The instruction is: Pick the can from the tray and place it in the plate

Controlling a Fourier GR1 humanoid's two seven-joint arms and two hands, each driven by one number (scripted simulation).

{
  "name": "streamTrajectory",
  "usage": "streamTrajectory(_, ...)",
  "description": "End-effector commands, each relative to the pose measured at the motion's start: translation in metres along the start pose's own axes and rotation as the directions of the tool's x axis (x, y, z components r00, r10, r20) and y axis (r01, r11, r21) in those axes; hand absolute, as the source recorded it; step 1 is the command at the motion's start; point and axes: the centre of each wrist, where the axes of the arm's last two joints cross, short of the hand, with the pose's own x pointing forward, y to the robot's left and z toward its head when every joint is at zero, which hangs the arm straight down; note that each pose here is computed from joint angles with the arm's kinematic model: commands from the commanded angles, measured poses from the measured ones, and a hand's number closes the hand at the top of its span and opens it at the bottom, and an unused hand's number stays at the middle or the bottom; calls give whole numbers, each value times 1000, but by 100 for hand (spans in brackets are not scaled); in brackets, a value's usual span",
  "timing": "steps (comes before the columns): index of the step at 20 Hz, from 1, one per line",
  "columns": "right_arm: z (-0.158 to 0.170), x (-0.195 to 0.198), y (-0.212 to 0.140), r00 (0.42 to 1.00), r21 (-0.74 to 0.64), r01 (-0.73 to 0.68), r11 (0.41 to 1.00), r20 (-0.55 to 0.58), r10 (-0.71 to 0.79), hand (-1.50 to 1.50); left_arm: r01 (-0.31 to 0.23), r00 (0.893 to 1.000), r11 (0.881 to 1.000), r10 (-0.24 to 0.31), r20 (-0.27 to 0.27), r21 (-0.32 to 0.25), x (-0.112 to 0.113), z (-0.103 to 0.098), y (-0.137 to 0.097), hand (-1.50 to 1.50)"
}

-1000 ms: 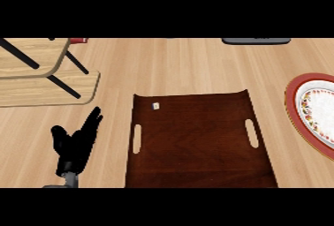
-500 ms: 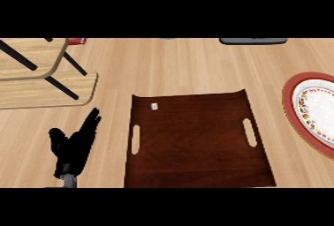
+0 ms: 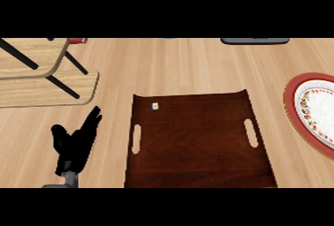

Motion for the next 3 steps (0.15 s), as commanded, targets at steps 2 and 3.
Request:
streamTrajectory(2, 38, 18, 7, 1000, -19, -13, 1000, -18, 13, -150, -14, 998, 1000, 14, -56, -13, -14, -12, -8, 0)
streamTrajectory(3, 43, 0, -9, 1000, 10, -20, 1000, -10, 20, -150, -16, 998, 1000, 15, -62, -14, -5, 3, -14, 0)
